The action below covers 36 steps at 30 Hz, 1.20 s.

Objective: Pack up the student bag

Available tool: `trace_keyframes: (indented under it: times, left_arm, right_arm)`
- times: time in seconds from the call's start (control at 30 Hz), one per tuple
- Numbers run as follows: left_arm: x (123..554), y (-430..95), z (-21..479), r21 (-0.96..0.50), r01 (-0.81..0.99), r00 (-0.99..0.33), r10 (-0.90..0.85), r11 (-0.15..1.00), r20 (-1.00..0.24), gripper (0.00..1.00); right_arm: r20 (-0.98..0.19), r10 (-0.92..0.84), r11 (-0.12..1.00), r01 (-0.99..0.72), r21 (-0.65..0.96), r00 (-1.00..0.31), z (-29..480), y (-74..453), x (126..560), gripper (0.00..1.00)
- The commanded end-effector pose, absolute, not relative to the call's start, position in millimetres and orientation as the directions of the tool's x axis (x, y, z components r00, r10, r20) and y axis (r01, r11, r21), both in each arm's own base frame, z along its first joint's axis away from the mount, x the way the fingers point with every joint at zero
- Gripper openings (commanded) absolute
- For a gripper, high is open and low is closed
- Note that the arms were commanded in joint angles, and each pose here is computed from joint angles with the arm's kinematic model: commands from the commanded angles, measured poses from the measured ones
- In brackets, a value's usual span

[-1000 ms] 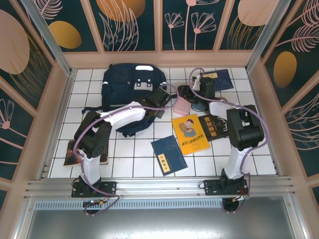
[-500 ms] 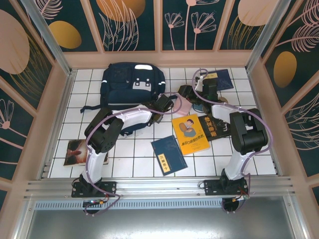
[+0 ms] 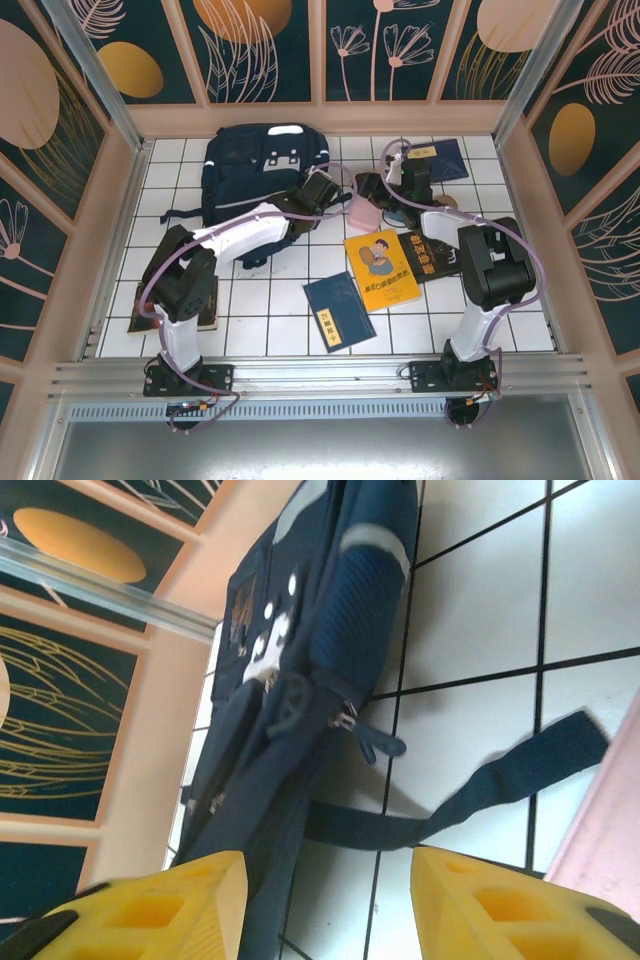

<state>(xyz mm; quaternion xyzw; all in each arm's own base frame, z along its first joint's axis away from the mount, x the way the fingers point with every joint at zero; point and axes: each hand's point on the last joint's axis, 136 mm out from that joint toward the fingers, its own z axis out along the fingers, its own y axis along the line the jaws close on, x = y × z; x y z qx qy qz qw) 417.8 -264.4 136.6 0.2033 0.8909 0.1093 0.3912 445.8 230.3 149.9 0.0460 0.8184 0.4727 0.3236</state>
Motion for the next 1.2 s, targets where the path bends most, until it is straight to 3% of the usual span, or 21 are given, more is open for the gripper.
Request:
trace_keyframes:
  times: [0.0,0.23,0.5,0.7,0.97,1.17]
  left_arm:
    - [426.9,-262.4,177.2,0.338,0.227,-0.563,0.406,0.914,-0.72,0.0]
    - [425.7,-260.0,199.8,0.275,0.245,-0.549,0.367,0.93,-0.751,0.0]
    - [421.6,-256.3,207.2,0.266,0.268,-0.549,0.374,0.926,-0.747,0.0]
    - [418.5,-253.6,210.5,0.261,0.276,-0.548,0.374,0.925,-0.748,0.0]
    - [415.3,-251.0,212.4,0.261,0.279,-0.549,0.376,0.924,-0.747,0.0]
    - [415.0,-249.9,214.1,0.259,0.278,-0.548,0.374,0.925,-0.748,0.0]
  right_arm:
    - [-0.525,0.332,0.507,-0.322,0.8,-0.783,161.8,251.4,446.3,0.46]
    - [-0.548,0.263,0.418,-0.418,0.807,-0.794,154.1,278.7,444.9,0.44]
    - [-0.686,0.198,0.492,-0.534,0.687,-0.701,134.6,282.8,466.4,0.43]
    - [-0.737,0.12,0.479,-0.611,0.63,-0.665,122.1,298.7,474.3,0.42]
    - [-0.737,0.075,0.455,-0.635,0.625,-0.672,109.0,309.6,488.9,0.44]
    - [-0.72,0.026,0.363,-0.664,0.653,-0.694,110.2,323.8,484.9,0.44]
